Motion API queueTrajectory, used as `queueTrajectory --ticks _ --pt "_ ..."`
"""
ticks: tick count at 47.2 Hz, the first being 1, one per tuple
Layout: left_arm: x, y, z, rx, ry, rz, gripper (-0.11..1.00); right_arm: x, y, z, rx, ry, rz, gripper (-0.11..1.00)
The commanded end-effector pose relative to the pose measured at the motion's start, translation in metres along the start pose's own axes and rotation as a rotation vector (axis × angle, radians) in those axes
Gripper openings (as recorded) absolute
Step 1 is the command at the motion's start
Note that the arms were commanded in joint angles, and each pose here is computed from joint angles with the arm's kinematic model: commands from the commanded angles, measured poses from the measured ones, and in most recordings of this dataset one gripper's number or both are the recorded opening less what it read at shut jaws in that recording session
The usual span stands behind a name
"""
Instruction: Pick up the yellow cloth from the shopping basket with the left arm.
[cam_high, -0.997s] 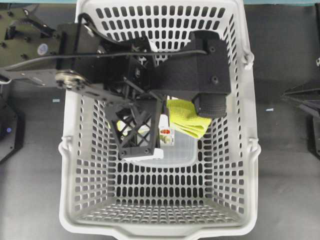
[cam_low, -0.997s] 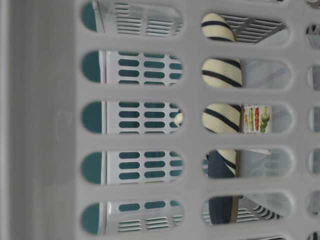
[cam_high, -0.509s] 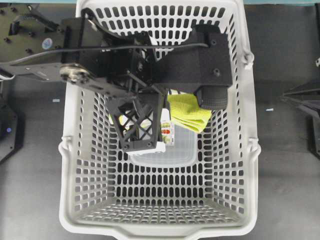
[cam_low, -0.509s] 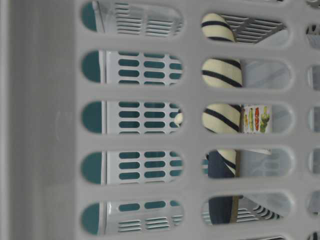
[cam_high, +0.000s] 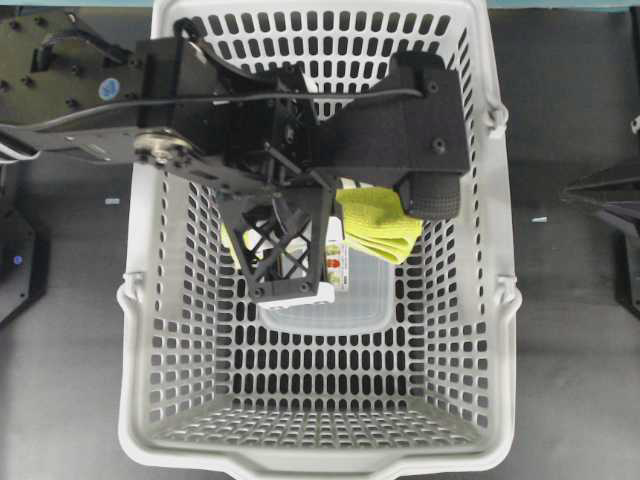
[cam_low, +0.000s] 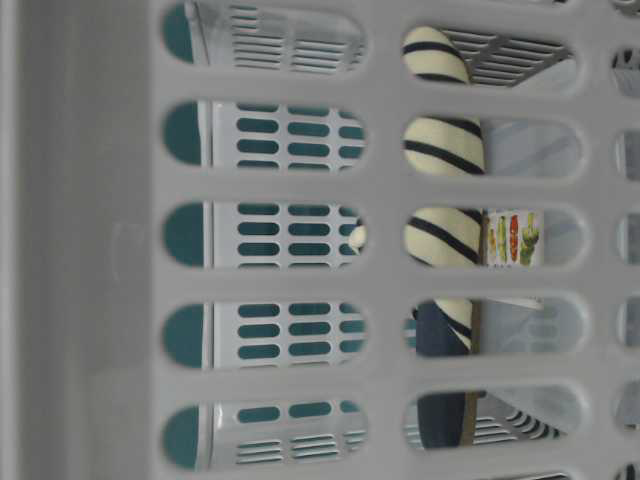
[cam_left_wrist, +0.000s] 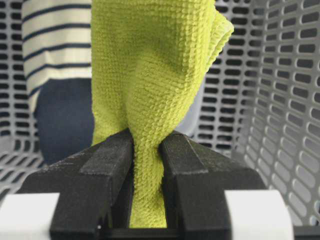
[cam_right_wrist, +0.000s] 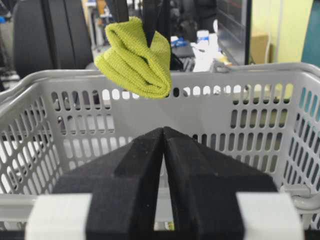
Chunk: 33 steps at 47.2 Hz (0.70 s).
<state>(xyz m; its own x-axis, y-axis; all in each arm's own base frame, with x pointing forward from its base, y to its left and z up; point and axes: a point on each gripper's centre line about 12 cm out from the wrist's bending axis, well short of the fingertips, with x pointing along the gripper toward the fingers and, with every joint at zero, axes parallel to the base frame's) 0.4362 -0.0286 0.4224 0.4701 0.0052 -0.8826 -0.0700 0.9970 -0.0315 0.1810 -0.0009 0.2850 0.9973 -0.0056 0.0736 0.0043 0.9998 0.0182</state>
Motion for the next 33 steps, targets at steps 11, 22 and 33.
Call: queueTrajectory --ticks 11,22,33 --pt "-0.0122 0.0007 0.0012 -0.001 -0.029 -0.001 0.13 0.0013 -0.0007 0.0019 0.003 -0.005 -0.004 0.0" --pt "-0.0117 0.0014 0.001 -0.002 -0.028 0.0 0.13 0.0011 -0.0009 0.0022 0.003 -0.006 -0.006 0.0" --pt "-0.0104 0.0013 0.0009 -0.002 -0.025 0.0 0.13 0.0006 -0.0009 0.0028 0.003 -0.009 -0.006 0.0"
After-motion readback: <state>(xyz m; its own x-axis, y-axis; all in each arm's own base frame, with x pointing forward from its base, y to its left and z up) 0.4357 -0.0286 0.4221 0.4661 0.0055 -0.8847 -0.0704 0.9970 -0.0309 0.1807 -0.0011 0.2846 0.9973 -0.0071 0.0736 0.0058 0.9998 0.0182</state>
